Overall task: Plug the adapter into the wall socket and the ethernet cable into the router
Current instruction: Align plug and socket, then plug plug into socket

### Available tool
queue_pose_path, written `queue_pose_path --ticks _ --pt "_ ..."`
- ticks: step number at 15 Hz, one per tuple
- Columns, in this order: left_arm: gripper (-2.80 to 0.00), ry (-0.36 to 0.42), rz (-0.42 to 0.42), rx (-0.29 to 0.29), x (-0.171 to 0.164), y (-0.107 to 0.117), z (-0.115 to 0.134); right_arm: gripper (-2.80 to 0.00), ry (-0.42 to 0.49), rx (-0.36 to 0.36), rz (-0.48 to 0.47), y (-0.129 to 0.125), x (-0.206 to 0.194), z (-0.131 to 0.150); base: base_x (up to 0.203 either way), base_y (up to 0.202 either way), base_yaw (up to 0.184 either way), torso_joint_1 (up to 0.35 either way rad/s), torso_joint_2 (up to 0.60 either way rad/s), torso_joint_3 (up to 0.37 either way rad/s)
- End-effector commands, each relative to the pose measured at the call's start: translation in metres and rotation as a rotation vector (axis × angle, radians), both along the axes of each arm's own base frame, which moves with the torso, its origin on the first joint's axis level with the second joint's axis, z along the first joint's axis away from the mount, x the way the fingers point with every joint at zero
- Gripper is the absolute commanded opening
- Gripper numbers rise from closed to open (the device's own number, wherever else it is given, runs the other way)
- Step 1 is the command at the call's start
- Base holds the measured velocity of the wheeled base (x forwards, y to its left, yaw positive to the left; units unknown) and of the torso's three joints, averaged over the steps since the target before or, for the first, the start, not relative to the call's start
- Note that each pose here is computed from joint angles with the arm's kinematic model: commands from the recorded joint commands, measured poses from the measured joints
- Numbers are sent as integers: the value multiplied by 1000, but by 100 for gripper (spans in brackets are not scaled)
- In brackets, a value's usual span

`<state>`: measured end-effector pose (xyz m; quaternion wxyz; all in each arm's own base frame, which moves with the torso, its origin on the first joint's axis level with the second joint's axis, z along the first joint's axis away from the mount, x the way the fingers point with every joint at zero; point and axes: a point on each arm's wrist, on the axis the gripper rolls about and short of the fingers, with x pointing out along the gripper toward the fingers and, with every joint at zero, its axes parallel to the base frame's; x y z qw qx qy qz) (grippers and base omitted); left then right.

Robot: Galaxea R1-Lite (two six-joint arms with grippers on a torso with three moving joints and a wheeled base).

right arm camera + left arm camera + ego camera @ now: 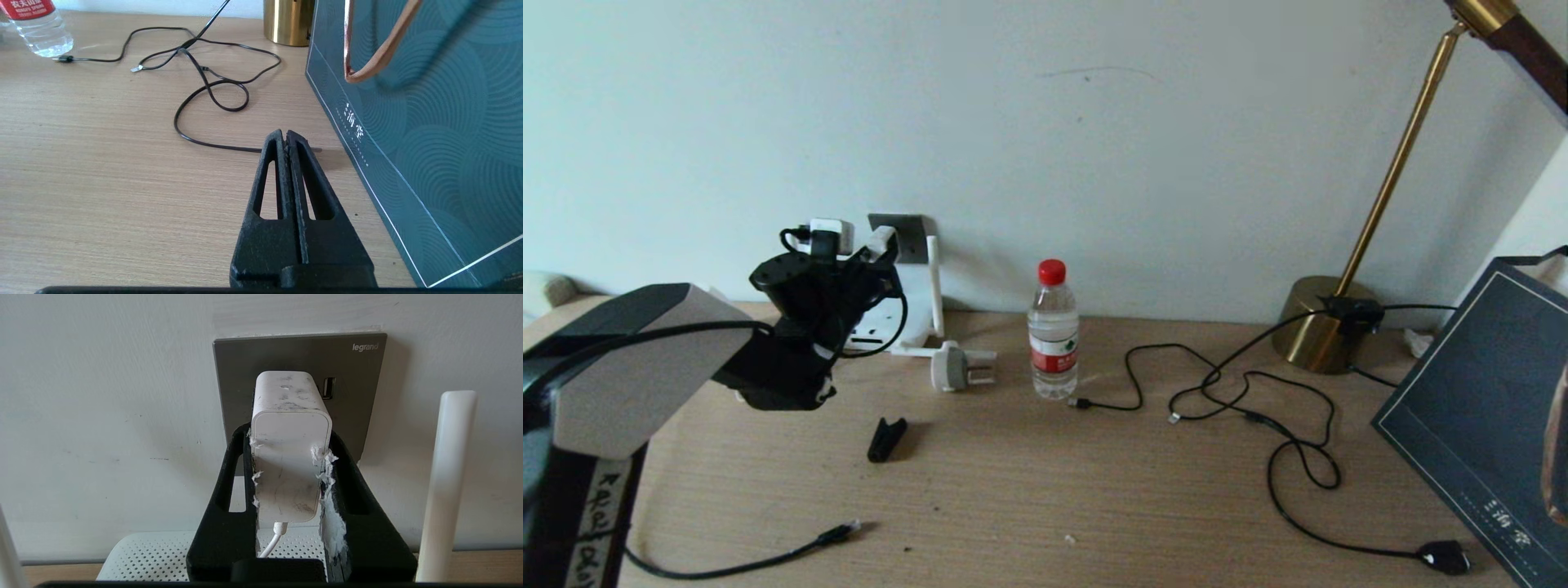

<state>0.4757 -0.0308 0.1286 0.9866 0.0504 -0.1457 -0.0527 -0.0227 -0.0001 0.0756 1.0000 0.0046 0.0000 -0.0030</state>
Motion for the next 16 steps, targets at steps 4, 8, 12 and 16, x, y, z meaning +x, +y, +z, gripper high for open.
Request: queue_pose_path --ticks 4,8,12,16 --pt "-280 -2 2 0 1 1 1 -280 0 0 0 0 0 0 0 0 0 0 0 0" --pt "-280 -5 5 -1 4 2 1 -280 0 0 0 0 0 0 0 0 0 0 0 0" --pt "-280 9 5 0 8 2 0 -280 0 0 0 0 0 0 0 0 0 0 0 0" --pt "-280 16 6 0 11 3 -1 -280 0 0 0 0 0 0 0 0 0 0 0 0"
